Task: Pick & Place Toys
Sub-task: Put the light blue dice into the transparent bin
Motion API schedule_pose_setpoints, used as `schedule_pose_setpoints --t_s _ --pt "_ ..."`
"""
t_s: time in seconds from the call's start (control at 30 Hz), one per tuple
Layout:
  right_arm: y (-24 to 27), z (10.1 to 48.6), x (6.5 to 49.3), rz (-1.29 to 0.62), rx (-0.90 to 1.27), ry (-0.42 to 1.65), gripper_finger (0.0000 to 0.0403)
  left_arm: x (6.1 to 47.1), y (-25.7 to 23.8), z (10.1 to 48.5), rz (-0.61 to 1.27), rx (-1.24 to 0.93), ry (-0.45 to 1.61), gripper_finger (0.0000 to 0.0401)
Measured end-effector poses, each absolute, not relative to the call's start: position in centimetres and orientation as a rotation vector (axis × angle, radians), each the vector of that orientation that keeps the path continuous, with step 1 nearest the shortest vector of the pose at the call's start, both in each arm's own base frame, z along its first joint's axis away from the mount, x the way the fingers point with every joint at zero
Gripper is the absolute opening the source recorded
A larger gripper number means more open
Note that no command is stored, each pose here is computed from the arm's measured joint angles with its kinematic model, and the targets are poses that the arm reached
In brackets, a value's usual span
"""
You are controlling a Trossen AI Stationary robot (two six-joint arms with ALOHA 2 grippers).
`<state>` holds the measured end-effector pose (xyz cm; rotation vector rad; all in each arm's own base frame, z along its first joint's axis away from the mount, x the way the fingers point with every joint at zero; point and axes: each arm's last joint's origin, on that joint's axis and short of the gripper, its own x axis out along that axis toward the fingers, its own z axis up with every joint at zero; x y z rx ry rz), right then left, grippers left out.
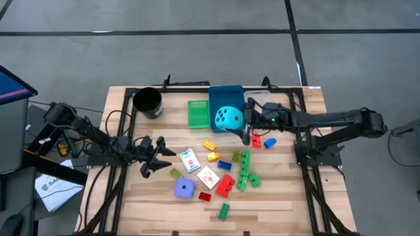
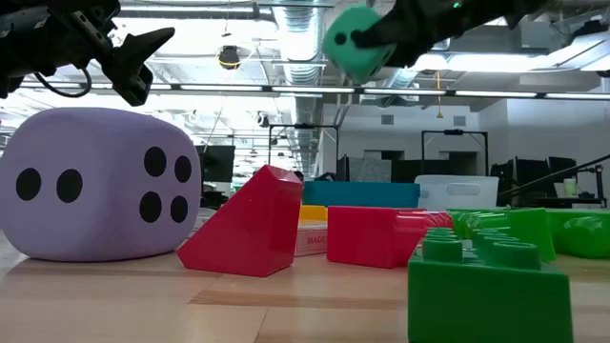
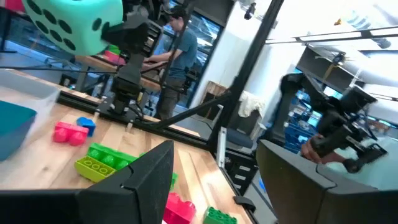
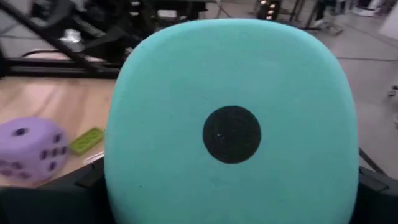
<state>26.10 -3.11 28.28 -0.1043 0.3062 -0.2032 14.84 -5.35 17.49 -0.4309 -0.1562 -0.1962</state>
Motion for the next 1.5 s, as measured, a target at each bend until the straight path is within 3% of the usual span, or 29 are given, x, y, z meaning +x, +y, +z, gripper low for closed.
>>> schedule_pose_setpoints --t_s 0.37,0.9,1.23,1.5 --pt "-6.7 26.1 28.7 -0.315 -0.09 0.268 0.0363 14.9 -5.0 17.5 -0.066 -0.434 -0.183 0.0223" --pt "-10.9 25.7 28.4 -0.456 -0.079 0.223 0.0363 14.0 -3.2 19.7 0.425 -0.157 -0.381 0.0223" --pt "-11.4 26.2 28.2 -0.442 -0.081 0.176 0.0363 15.2 -1.4 21.9 0.709 0.041 -0.351 0.0223" --pt "-10.4 26.1 28.6 -0.404 -0.082 0.18 0.0363 16.6 -0.6 24.6 0.988 0.157 -0.199 0.0223"
